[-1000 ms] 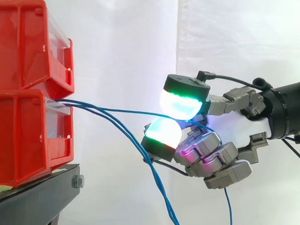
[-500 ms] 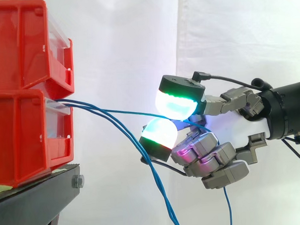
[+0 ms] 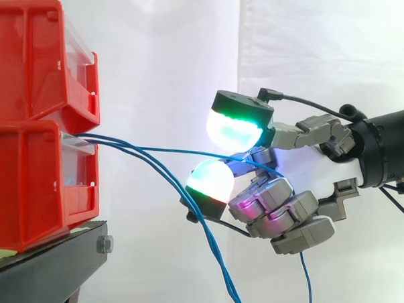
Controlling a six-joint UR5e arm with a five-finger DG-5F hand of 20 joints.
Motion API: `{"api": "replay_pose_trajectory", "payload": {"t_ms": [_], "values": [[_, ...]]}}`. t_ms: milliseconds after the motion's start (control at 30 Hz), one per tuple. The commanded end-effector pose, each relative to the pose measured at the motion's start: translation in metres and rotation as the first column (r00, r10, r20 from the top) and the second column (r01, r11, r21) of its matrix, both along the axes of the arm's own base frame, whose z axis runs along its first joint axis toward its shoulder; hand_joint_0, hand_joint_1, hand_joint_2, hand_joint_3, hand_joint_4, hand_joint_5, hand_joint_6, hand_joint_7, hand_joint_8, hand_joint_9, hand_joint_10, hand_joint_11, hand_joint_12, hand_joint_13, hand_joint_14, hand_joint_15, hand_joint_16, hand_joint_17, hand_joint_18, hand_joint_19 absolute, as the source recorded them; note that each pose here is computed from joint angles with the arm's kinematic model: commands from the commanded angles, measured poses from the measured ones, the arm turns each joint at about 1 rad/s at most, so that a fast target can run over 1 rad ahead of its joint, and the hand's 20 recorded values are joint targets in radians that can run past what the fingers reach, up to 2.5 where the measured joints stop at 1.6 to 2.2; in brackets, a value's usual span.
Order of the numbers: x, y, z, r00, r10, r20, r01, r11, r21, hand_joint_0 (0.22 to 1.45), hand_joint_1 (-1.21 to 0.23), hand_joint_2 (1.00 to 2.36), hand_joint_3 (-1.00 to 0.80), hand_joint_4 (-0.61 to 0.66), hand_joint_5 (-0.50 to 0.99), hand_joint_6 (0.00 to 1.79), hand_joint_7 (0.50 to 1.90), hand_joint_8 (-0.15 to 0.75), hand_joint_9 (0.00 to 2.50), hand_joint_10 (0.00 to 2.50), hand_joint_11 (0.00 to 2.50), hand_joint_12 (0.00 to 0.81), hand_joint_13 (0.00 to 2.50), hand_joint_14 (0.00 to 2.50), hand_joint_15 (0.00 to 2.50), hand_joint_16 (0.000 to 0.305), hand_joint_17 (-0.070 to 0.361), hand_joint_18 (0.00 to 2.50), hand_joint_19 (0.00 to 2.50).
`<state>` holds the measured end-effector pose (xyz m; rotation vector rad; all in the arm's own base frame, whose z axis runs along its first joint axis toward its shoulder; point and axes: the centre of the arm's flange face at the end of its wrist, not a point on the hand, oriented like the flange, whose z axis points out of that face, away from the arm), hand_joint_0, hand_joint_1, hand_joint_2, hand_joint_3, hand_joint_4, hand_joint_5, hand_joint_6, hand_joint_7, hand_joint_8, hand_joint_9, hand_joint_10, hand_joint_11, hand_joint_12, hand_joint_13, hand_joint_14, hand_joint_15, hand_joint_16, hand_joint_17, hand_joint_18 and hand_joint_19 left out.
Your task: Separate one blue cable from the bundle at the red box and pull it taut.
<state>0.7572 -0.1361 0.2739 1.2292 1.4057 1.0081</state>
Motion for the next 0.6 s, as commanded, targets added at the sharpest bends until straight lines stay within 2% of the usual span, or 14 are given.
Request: {"api": "replay_pose_trajectory", "payload": {"t_ms": [0, 167, 300, 567], "values": [[0.0004, 0.0004, 0.0006, 1.0, 0.0, 0.001, 0.0, 1.0, 0.0, 0.47, -0.5, 1.0, -0.5, 0.03, -0.19, 0.85, 0.99, 0.417, 0.27, 2.5, 1.21, 0.416, 0.6, 2.5, 1.21, 0.05, 0.113, 1.24, 1.6], [0.0004, 0.0004, 0.0006, 1.0, 0.0, 0.001, 0.0, 1.0, 0.0, 0.55, -0.45, 1.0, -0.5, 0.0, -0.18, 0.85, 1.03, 0.376, 0.3, 2.5, 1.28, 0.381, 0.6, 2.5, 1.27, 0.04, 0.091, 1.2, 1.71], [0.0, 0.0004, -0.0001, 1.0, -0.001, 0.0, 0.001, 1.0, 0.004, 0.63, -0.54, 1.0, -0.49, -0.01, -0.18, 0.85, 1.1, 0.365, 0.31, 2.5, 1.34, 0.368, 0.6, 2.5, 1.29, 0.038, 0.085, 1.18, 1.71], [0.0008, 0.0008, 0.0003, 1.0, -0.007, 0.005, 0.007, 1.0, 0.003, 0.62, -0.65, 1.02, -0.23, -0.02, -0.2, 0.88, 1.17, 0.367, 0.31, 2.5, 1.36, 0.369, 0.61, 2.5, 1.32, 0.038, 0.086, 1.18, 1.72]]}}
